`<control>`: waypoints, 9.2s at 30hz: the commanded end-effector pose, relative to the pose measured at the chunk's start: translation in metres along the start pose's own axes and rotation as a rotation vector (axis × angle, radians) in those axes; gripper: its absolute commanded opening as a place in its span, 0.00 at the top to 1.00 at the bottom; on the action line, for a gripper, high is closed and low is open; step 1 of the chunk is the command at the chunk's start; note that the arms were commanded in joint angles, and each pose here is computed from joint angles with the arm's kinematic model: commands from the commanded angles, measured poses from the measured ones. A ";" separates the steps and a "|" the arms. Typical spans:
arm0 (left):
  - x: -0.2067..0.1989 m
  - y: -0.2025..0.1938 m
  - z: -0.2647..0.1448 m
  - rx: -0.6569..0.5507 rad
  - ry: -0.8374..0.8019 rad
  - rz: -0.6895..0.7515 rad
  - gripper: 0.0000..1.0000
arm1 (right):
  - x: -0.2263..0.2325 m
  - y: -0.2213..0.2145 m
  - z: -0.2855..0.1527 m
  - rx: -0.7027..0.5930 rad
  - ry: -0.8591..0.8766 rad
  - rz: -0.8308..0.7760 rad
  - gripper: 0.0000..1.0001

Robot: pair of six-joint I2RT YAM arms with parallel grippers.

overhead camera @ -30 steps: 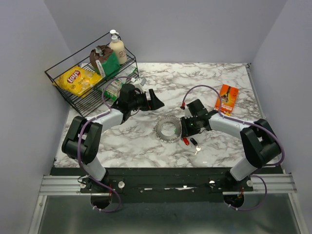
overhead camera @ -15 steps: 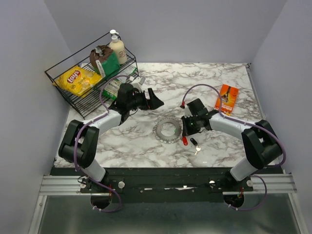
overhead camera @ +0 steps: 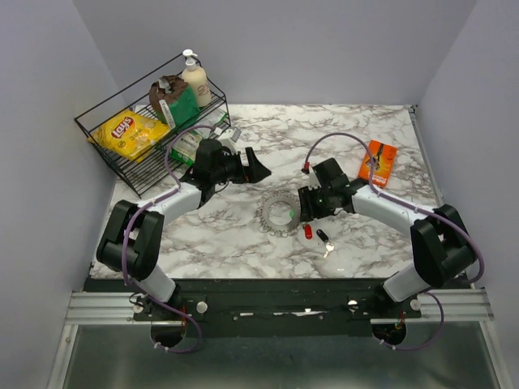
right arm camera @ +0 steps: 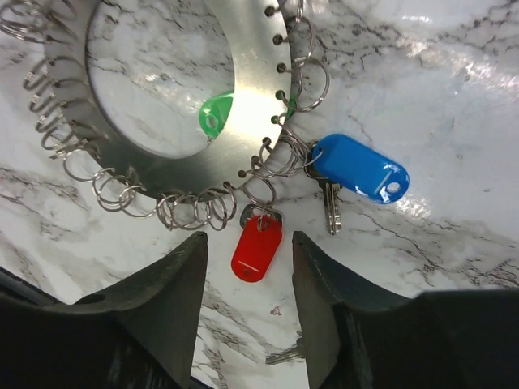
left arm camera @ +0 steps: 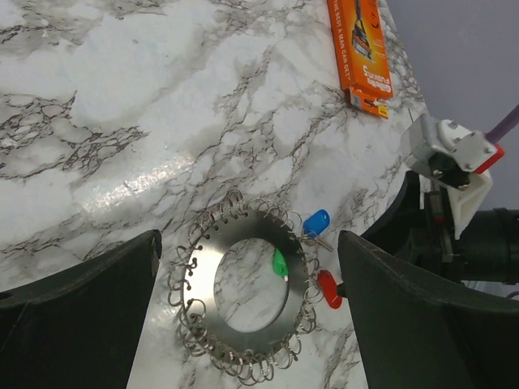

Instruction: Put the keys on the keyring

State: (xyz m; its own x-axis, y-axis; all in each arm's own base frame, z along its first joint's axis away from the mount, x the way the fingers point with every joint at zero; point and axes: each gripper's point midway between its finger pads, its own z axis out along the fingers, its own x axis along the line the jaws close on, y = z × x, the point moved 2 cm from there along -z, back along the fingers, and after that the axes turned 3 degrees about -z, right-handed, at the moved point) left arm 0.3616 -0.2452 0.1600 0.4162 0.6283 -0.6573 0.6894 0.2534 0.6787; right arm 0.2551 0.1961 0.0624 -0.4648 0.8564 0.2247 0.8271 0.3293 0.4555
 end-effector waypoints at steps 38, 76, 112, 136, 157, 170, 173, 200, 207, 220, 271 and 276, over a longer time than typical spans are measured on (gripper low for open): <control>0.066 -0.072 0.008 0.222 0.174 -0.021 0.38 | 0.084 0.125 0.014 -0.156 0.387 -0.066 0.55; 0.073 -0.109 0.017 0.294 0.078 -0.091 0.65 | 0.068 0.113 0.102 -0.008 0.291 0.057 0.99; 0.045 -0.106 0.002 0.248 -0.055 -0.053 1.00 | 0.064 0.113 0.047 -0.123 0.234 -0.007 0.99; 0.039 -0.076 -0.005 0.162 0.006 0.022 0.41 | 0.034 0.125 0.042 -0.185 0.032 -0.024 0.87; 0.008 -0.061 0.003 0.152 -0.021 0.092 0.30 | -0.009 0.111 0.027 -0.174 -0.004 0.045 0.57; -0.006 -0.053 0.018 0.214 -0.046 0.026 0.33 | -0.015 0.113 0.025 -0.192 0.113 0.112 0.57; -0.009 -0.054 0.022 0.236 -0.045 0.008 0.35 | -0.014 0.111 0.026 -0.189 0.118 0.112 0.57; 0.008 -0.165 0.030 0.621 0.124 0.007 0.99 | -0.025 0.088 0.054 -0.083 0.090 0.167 0.46; 0.028 -0.166 0.020 0.676 0.269 0.053 1.00 | -0.021 0.070 0.058 -0.032 0.121 0.183 0.45; 0.066 -0.148 0.023 0.673 0.527 0.159 1.00 | -0.011 0.034 0.058 0.067 0.187 0.201 0.46; 0.074 -0.144 0.063 0.689 0.485 0.222 1.00 | 0.059 0.016 0.047 0.118 0.378 0.066 0.46; 0.066 -0.127 0.059 0.625 0.475 0.256 1.00 | 0.054 0.026 0.035 0.038 0.328 0.032 0.46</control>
State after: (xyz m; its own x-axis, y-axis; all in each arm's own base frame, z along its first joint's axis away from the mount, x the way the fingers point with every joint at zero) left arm 0.3527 -0.2994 0.0407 0.4001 0.8756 -0.2706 0.8569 -0.2527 0.4493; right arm 0.2622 0.2688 0.0448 -0.4688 0.6905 0.5509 0.8805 0.3159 0.3533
